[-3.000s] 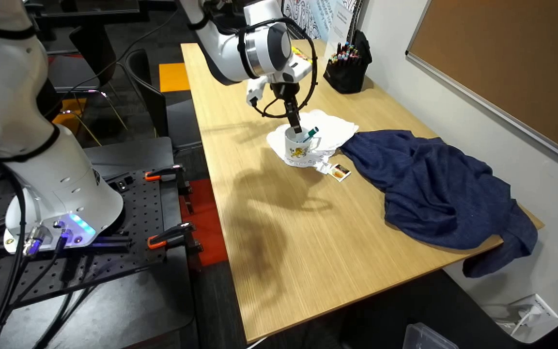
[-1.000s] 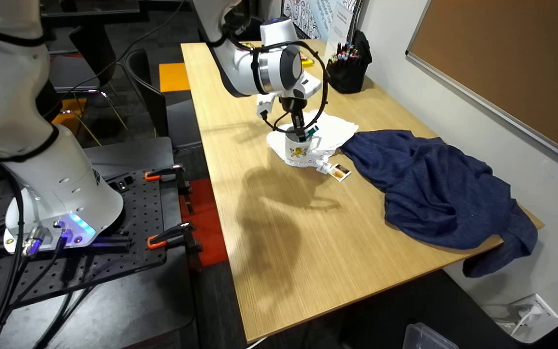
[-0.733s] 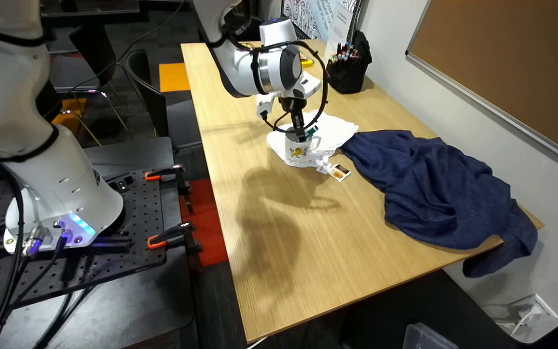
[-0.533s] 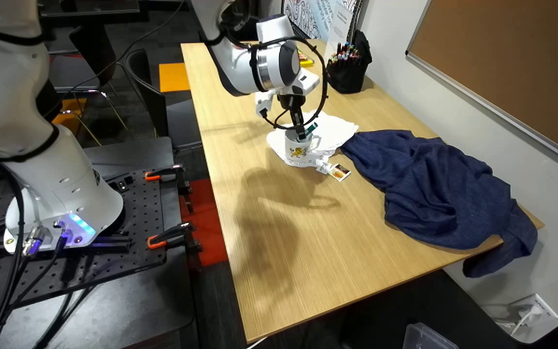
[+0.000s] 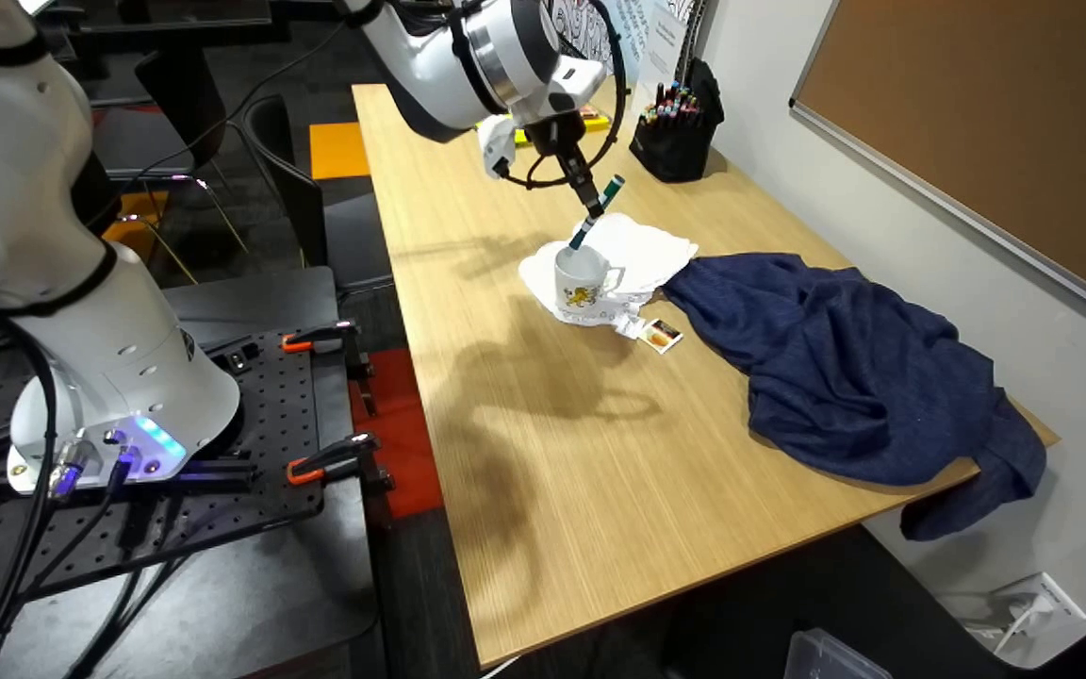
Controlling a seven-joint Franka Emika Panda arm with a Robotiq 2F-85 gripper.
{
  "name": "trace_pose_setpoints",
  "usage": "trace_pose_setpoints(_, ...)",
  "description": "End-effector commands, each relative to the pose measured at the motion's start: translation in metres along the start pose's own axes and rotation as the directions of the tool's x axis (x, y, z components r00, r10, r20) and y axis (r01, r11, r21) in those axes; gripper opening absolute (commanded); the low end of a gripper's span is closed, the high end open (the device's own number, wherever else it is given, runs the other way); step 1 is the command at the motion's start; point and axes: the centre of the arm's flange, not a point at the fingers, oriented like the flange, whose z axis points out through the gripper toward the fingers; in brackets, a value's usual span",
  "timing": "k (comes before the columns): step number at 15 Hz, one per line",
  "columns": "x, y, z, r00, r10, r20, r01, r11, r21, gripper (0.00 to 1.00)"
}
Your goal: Put the green marker on the table
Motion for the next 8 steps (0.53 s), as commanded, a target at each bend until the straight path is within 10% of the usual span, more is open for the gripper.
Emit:
trace_pose_setpoints(1, 0.000, 0.023, -0.055, 0.997, 0.019, -0.078, -0.023, 0.999, -0.043, 0.05)
trace_pose_setpoints(8, 0.019, 0.073, -0.086, 0.997, 0.065, -0.038, -0.069, 0.991, -0.115, 0.05)
